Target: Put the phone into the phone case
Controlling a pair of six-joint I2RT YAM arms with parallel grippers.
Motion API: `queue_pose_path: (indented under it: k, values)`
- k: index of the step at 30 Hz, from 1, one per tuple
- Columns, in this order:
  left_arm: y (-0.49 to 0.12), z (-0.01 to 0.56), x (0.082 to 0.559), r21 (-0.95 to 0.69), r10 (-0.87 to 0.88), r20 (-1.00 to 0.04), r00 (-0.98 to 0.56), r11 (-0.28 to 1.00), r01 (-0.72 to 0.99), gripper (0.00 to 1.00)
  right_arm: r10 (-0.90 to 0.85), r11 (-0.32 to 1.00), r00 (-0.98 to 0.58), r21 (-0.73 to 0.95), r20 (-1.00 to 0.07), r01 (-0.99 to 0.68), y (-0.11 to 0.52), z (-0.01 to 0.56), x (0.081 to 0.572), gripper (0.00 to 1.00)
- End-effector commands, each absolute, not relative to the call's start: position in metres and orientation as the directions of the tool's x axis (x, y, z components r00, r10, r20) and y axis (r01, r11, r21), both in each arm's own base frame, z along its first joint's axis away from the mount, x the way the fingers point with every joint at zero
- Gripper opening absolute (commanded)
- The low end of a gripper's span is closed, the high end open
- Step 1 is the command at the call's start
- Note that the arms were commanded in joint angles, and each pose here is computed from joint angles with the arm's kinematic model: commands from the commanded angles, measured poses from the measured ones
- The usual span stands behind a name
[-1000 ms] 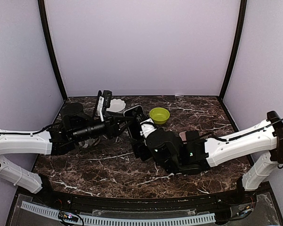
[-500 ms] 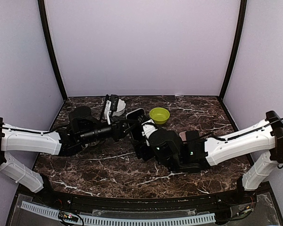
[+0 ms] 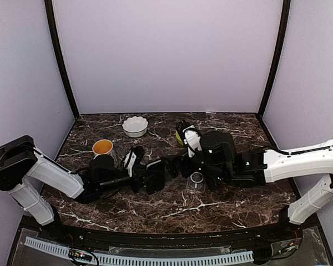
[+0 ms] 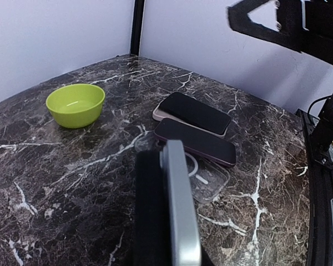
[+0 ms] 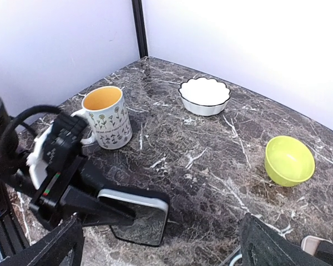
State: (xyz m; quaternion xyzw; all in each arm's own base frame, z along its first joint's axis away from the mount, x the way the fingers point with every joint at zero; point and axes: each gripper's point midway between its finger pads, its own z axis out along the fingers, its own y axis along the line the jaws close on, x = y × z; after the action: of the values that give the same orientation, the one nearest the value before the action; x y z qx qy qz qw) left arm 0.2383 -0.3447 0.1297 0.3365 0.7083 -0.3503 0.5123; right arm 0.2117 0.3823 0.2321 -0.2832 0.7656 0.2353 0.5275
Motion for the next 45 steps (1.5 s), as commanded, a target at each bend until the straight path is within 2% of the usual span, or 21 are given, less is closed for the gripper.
queue_pose_path:
  k: [1,5,10,18,24,28,37,45]
  values:
    - [-0.340,0.175,0.235,-0.032,-0.023,-0.999,-0.024,0.513,0.858,0.00,-0.199,0.747,-0.266,0.030,-0.943,-0.664,0.401,0.238,0.245,0.98]
    - [-0.334,0.160,0.229,-0.011,0.000,-1.000,-0.012,0.509,0.861,0.00,-0.224,0.768,-0.270,0.001,-0.936,-0.641,0.421,0.229,0.272,0.99]
    - [-0.330,0.150,0.232,-0.030,0.007,-0.999,-0.040,0.533,0.845,0.02,-0.266,0.760,-0.279,-0.023,-0.923,-0.650,0.438,0.212,0.282,0.99]
    - [-0.328,0.137,0.231,-0.056,0.024,-0.996,-0.081,0.534,0.843,0.06,-0.274,0.744,-0.314,0.007,-0.909,-0.668,0.444,0.175,0.278,0.98]
    - [-0.329,0.136,0.231,-0.052,0.037,-0.996,-0.084,0.532,0.845,0.18,-0.300,0.743,-0.328,-0.004,-0.896,-0.670,0.446,0.156,0.278,0.99]
    - [-0.329,0.135,0.231,-0.051,0.039,-0.996,-0.086,0.533,0.844,0.22,-0.311,0.742,-0.331,-0.010,-0.891,-0.670,0.446,0.149,0.278,0.99]
    - [-0.327,0.130,0.232,-0.030,0.076,-0.994,-0.085,0.543,0.839,0.25,-0.313,0.740,-0.332,-0.009,-0.890,-0.672,0.438,0.145,0.273,0.98]
    - [-0.332,0.125,0.229,0.012,0.129,-0.990,-0.063,0.508,0.861,0.30,-0.412,0.737,-0.318,-0.107,-0.854,-0.667,0.431,0.129,0.271,0.98]
